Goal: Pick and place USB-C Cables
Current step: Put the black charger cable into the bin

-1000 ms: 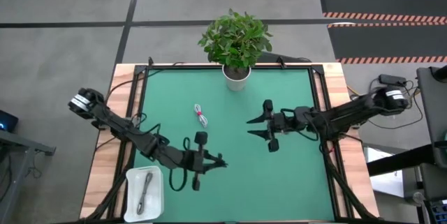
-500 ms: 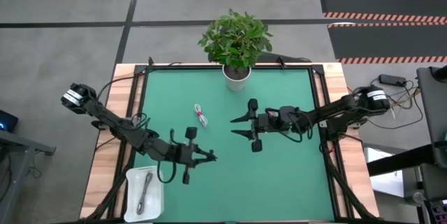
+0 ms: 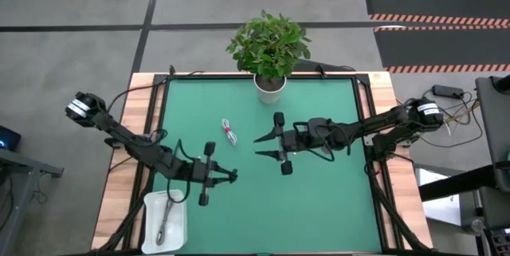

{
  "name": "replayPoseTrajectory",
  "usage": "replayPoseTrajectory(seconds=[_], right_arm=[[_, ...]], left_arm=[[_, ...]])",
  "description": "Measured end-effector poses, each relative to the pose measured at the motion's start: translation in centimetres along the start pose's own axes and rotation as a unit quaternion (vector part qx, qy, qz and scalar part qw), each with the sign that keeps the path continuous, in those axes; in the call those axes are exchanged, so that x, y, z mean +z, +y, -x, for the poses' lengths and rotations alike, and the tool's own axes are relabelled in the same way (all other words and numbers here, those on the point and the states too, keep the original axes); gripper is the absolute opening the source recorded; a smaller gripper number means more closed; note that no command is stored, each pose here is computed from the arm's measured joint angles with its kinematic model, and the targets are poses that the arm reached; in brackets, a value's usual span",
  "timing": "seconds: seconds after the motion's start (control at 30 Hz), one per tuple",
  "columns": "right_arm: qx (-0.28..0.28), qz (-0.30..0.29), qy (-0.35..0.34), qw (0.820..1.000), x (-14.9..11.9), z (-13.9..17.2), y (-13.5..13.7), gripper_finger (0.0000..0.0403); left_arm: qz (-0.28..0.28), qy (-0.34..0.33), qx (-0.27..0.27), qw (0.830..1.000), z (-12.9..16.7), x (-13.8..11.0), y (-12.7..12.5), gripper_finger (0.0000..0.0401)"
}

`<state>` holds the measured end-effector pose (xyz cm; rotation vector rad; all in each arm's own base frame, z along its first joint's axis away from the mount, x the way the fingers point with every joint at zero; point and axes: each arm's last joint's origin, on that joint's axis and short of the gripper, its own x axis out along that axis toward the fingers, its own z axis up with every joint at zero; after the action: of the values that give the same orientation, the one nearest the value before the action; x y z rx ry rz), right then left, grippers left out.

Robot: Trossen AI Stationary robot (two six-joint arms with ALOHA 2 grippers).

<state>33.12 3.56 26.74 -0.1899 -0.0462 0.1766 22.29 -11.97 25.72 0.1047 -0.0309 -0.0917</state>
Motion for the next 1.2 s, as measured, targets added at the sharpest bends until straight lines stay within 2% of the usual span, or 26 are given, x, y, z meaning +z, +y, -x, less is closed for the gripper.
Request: replayPoseTrajectory(seconds=[0.13,0.4,0.7,0.87,1.07,1.2], right_arm=[[0.026,-0.012,0.014,0.999,0.3,-0.3,0.1,0.0146],[0.081,-0.019,-0.010,0.996,1.2,-0.5,0.2,0.0146],[0.078,0.006,-0.040,0.996,1.2,-0.9,0.3,0.0146],[0.080,0.008,-0.027,0.996,1.0,-0.9,0.4,0.0148],[0.087,0.003,0.008,0.996,0.1,-1.0,0.5,0.0174],[0.086,0.007,-0.006,0.996,0.4,-1.0,0.6,0.0191]], left_arm=[[0.007,-0.006,0.003,1.000,0.2,-0.1,0.1,0.0019],[0.011,-0.011,0.019,1.000,0.1,-0.2,0.1,0.0019],[0.020,-0.027,0.033,0.999,0.1,0.2,0.3,0.0019],[0.028,-0.042,0.040,0.998,0.1,0.6,0.4,0.0019],[0.032,-0.044,0.062,0.997,0.2,0.7,0.6,0.0019],[0.032,-0.042,0.073,0.996,0.1,0.6,0.6,0.0019]])
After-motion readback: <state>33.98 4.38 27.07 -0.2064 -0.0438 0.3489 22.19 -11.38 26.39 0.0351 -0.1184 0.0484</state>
